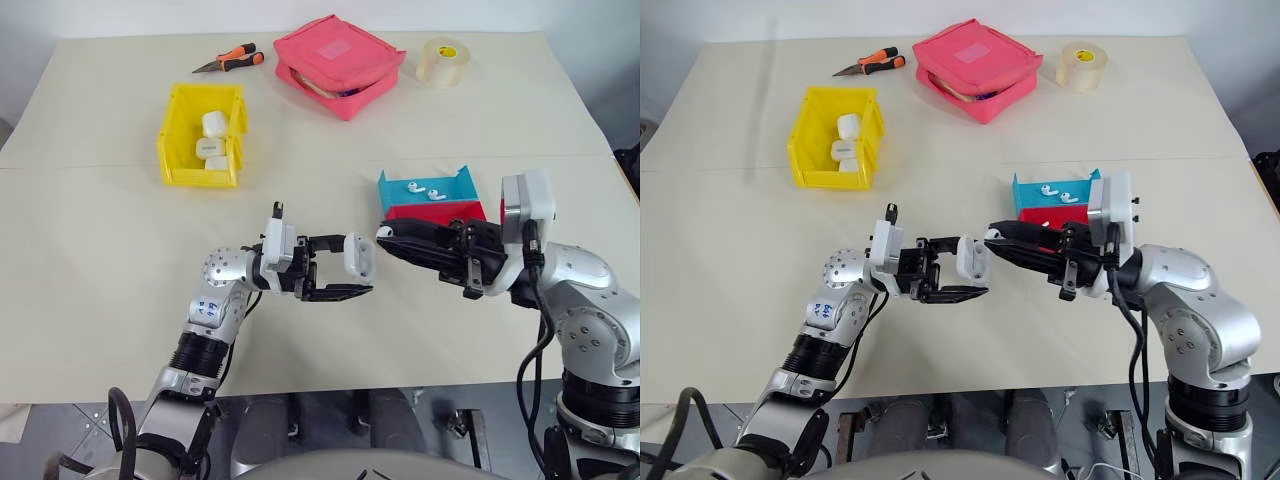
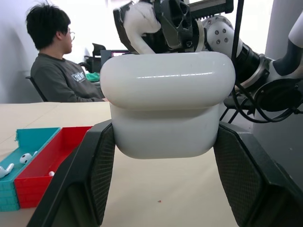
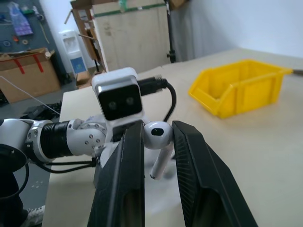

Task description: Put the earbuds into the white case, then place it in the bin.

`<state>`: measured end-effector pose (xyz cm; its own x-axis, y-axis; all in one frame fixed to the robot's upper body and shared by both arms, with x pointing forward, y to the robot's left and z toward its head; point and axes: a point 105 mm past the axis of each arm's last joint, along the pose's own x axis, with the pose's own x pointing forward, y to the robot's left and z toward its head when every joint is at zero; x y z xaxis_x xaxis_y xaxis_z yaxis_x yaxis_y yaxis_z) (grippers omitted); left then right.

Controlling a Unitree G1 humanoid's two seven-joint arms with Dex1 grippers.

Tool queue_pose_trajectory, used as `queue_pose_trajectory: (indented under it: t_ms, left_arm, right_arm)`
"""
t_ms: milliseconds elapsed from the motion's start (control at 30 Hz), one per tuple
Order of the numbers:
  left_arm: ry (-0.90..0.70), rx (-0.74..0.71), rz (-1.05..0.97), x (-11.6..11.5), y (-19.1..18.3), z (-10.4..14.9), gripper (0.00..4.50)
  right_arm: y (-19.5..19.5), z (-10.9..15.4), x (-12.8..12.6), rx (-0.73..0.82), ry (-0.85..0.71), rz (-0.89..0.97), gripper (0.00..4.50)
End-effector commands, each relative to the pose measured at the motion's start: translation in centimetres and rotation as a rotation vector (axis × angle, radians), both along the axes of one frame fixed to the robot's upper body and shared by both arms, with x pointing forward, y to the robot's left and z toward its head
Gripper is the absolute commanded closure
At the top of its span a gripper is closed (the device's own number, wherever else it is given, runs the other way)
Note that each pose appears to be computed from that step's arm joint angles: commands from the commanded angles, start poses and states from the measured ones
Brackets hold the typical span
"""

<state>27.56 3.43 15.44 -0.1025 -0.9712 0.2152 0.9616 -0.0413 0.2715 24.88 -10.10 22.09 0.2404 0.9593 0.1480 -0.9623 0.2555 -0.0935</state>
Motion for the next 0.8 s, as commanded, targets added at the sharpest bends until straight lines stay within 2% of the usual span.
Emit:
queue_pose_trajectory:
  t_ms: [33,800]
  left_arm:
    - [-0.049,-0.013,-0.023,-0.2,-0.1,0.9,1.74]
    - [-0.127,-0.037,-0.023,0.1,-0.5,2.0,1.74]
  right_arm:
    - [0.5,0.7,-0.1,0.021,-0.062,0.02,4.01]
    - [1.9,-2.3,0.9,-0.04,-0.079,0.032,4.01]
